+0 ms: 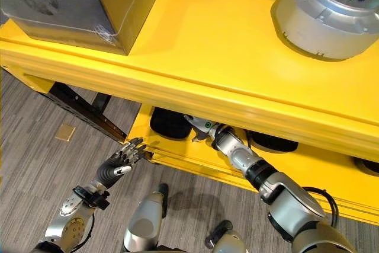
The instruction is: Move parts from the plastic box to the shelf.
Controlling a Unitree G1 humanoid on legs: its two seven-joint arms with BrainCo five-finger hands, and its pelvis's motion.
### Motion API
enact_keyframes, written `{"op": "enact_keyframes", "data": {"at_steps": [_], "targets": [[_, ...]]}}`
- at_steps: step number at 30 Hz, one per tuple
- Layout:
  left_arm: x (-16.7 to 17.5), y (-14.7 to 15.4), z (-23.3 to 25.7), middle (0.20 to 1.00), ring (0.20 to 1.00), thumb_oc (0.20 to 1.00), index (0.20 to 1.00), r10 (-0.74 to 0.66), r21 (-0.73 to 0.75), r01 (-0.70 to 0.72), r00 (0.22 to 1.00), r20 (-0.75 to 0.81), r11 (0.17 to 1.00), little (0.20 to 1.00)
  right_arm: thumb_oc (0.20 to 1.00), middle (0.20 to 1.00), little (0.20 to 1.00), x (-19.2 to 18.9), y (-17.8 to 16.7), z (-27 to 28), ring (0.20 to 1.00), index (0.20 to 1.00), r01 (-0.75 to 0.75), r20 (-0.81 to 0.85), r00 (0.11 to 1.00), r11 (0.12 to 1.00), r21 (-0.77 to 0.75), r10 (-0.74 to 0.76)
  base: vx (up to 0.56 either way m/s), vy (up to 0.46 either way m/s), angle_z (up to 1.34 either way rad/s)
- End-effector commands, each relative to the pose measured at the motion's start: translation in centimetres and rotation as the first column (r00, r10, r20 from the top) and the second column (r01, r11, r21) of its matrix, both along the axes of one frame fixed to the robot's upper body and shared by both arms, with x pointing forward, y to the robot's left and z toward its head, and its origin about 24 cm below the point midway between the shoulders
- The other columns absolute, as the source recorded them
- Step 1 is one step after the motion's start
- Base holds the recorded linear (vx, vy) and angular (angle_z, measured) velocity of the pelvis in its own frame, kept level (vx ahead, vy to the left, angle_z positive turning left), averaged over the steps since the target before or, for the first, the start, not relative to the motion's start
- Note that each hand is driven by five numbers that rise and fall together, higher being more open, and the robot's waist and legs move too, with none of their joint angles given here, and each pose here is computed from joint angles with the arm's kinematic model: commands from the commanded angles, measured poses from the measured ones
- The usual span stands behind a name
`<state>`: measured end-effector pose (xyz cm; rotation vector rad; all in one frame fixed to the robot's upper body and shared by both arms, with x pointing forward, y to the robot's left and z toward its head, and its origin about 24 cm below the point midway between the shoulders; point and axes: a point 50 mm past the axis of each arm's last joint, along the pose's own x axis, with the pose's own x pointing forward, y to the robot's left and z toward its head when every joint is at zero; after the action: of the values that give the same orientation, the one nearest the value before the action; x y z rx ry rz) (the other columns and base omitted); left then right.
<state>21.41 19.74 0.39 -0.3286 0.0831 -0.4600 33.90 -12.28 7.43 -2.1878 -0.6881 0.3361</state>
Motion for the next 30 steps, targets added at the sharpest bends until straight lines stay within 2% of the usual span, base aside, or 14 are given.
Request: {"op": "enact_keyframes", "data": {"at_steps": [1,4,9,10,12,15,17,18,19,20,21,24,25,30], "targets": [[-0.2,-0.4,2.1,1.0,1.0,1.0,1.0,-0.013,-0.018,0.015,0.994,0.107,1.0,1.0,1.0,1.0,1.0,-0.7,-0.3,2.2,1.0,1.0,-0.059,0.02,0.998,0.985,0.16,0.056,-0.02,-0.012,-0.05],[-0.3,-0.2,2.4,1.0,1.0,1.0,1.0,0.005,-0.02,-0.003,0.993,0.121,1.0,1.0,1.0,1.0,1.0,-1.5,-0.2,3.6,1.0,1.0,-0.103,0.015,0.995,0.957,0.271,0.103,-0.01,0.005,-0.09],[-0.1,-0.2,3.0,1.0,1.0,1.0,1.0,0.064,-0.044,-0.057,0.983,0.173,0.997,1.0,1.0,1.0,1.0,-3.8,0.3,7.1,1.0,1.0,-0.179,-0.017,0.973,0.791,0.585,0.232,-0.01,0.044,-0.15],[0.0,-0.2,3.4,1.0,1.0,1.0,1.0,0.088,-0.058,-0.078,0.978,0.189,0.995,1.0,1.0,1.0,1.0,-4.3,0.3,8.0,1.0,1.0,-0.18,-0.018,0.968,0.74,0.648,0.25,-0.01,0.111,-0.07],[0.3,-0.7,4.3,1.0,1.0,1.0,1.0,0.101,-0.055,-0.09,0.964,0.246,0.994,1.0,1.0,1.0,1.0,-6.7,-0.2,10.1,1.0,1.0,-0.191,0.013,0.939,0.492,0.849,0.344,-0.04,0.192,-0.18],[0.8,-1.0,5.0,1.0,1.0,1.0,1.0,0.099,0.035,-0.115,0.948,0.304,0.993,1.0,1.0,1.0,1.0,-8.1,-0.4,10.4,1.0,1.0,-0.125,-0.047,0.887,0.337,0.933,0.46,-0.06,0.191,-0.19],[1.1,-0.7,6.1,1.0,1.0,1.0,1.0,0.147,0.071,-0.193,0.9,0.409,0.979,1.0,1.0,1.0,1.0,-8.5,-0.6,10.1,1.0,1.0,-0.064,-0.101,0.858,0.298,0.952,0.504,-0.06,0.144,-0.37],[1.4,-0.2,7.1,1.0,1.0,1.0,1.0,0.172,0.048,-0.215,0.88,0.443,0.975,1.0,1.0,1.0,1.0,-8.7,-0.9,9.4,1.0,1.0,0.042,-0.191,0.807,0.268,0.962,0.559,-0.05,0.11,-0.37],[1.4,-0.2,7.1,1.0,1.0,1.0,1.0,0.172,0.048,-0.215,0.88,0.443,0.975,1.0,1.0,1.0,1.0,-8.7,-0.9,9.4,1.0,1.0,0.042,-0.191,0.807,0.268,0.962,0.559,-0.11,0.217,-0.29],[1.6,0.5,7.9,1.0,1.0,1.0,1.0,0.183,-0.001,-0.207,0.864,0.468,0.978,1.0,1.0,1.0,1.0,-9.6,-0.6,7.4,1.0,1.0,0.206,-0.314,0.707,0.239,0.949,0.634,-0.09,0.157,-0.14],[1.6,0.5,7.8,1.0,1.0,1.0,1.0,0.175,0.003,-0.199,0.867,0.467,0.98,1.0,1.0,1.0,1.0,-9.7,-0.6,6.8,1.0,1.0,0.25,-0.339,0.678,0.229,0.941,0.653,-0.11,0.155,-0.15],[1.5,0.4,7.5,1.0,1.0,1.0,1.0,0.17,0.008,-0.196,0.871,0.461,0.981,1.0,1.0,1.0,1.0,-9.8,-0.6,5.9,1.0,1.0,0.306,-0.35,0.648,0.19,0.933,0.677,-0.07,-0.002,-0.47],[1.2,0.6,7.1,1.0,1.0,1.0,1.0,0.168,0.045,-0.211,0.874,0.456,0.976,1.0,1.0,1.0,1.0,-9.7,-0.5,5.6,1.0,1.0,0.328,-0.349,0.605,0.175,0.928,0.716,-0.04,0.028,-0.74],[0.2,1.8,5.5,1.0,1.0,1.0,1.0,0.26,-0.011,-0.275,0.891,0.372,0.961,1.0,1.0,1.0,1.0,-10.6,-0.6,5.3,1.0,1.0,0.362,-0.382,0.531,0.206,0.909,0.756,0.02,0.061,-0.94]]}}
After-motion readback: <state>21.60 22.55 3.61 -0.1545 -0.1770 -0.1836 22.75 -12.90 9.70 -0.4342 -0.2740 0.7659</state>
